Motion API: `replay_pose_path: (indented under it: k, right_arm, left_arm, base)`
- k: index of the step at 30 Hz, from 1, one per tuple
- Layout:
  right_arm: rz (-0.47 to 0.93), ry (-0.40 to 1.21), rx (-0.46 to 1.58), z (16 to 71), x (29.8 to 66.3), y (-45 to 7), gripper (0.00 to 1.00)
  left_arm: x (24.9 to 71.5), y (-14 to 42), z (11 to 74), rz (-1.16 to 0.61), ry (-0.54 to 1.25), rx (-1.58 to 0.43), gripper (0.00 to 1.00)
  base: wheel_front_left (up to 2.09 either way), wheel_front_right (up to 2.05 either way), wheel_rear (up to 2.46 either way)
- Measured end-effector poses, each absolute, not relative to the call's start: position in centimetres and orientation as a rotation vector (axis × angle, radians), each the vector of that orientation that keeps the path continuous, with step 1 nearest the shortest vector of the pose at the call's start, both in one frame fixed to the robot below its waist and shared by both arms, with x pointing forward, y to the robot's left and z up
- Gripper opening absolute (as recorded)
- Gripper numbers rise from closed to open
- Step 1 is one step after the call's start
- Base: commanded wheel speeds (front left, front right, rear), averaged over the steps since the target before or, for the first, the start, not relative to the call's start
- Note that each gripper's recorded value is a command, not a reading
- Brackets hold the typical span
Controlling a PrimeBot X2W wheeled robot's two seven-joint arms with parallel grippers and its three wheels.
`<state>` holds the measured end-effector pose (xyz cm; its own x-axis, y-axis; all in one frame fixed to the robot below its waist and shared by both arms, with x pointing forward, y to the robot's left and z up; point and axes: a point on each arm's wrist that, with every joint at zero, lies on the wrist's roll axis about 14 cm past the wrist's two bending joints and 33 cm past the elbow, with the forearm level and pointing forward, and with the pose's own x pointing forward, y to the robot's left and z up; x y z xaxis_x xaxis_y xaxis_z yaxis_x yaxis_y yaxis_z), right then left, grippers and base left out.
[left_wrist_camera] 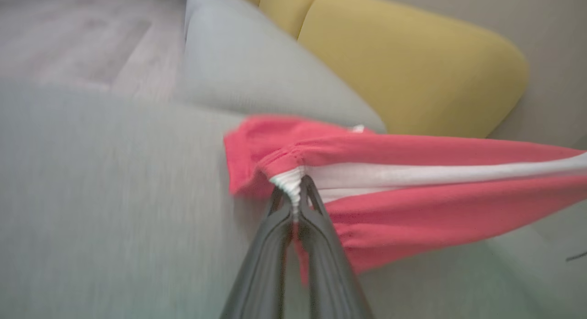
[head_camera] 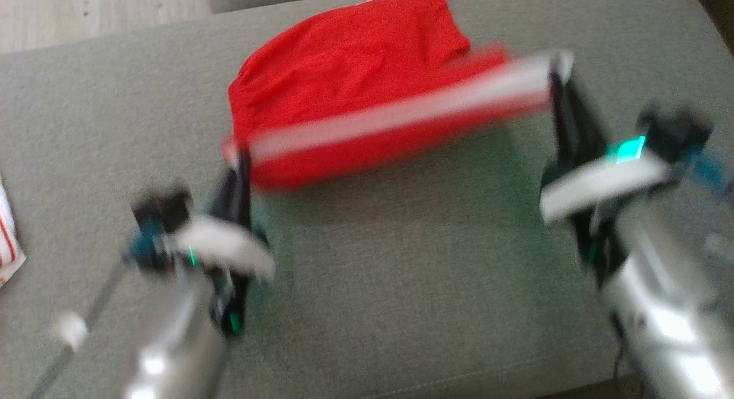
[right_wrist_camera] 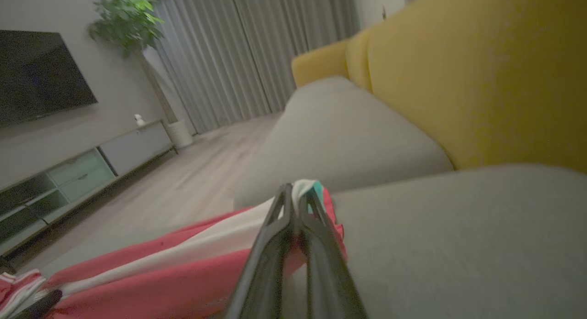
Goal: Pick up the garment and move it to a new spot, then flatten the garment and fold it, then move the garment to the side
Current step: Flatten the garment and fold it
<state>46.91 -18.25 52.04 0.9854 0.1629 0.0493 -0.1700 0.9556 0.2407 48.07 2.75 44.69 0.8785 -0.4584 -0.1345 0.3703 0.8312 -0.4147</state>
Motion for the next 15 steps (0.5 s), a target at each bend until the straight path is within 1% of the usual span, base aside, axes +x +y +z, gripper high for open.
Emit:
replay_pose_path:
  k: [2, 4, 9, 12, 15]
  right_arm:
    - [0.132, 0.068, 0.289, 48.1, 43.9, -18.6, 0.00]
    - [0.108, 0.127, 0.316, 45.8, 41.3, -18.7, 0.00]
    - [0.099, 0.173, 0.346, 44.1, 37.3, -18.1, 0.00]
    - [0.081, 0.191, 0.393, 43.2, 34.3, -17.5, 0.00]
    - [0.046, 0.203, 0.434, 42.5, 31.7, -17.8, 0.00]
  left_arm:
    - [44.6, 2.6, 40.8, -0.424, 0.346, -0.412, 0.00]
    - [41.8, 2.3, 38.8, -0.415, 0.415, -0.435, 0.00]
    - [39.0, 1.8, 38.9, -0.436, 0.414, -0.437, 0.00]
    - [35.3, 2.1, 38.0, -0.419, 0.454, -0.457, 0.00]
    - [33.1, 2.7, 37.8, -0.399, 0.462, -0.472, 0.00]
  base:
    - [0.00, 0.00, 0.00]
    - [0.00, 0.00, 0.00]
    - [0.00, 0.00, 0.00]
    - [0.00, 0.00, 0.00]
    - [0.00, 0.00, 0.00]
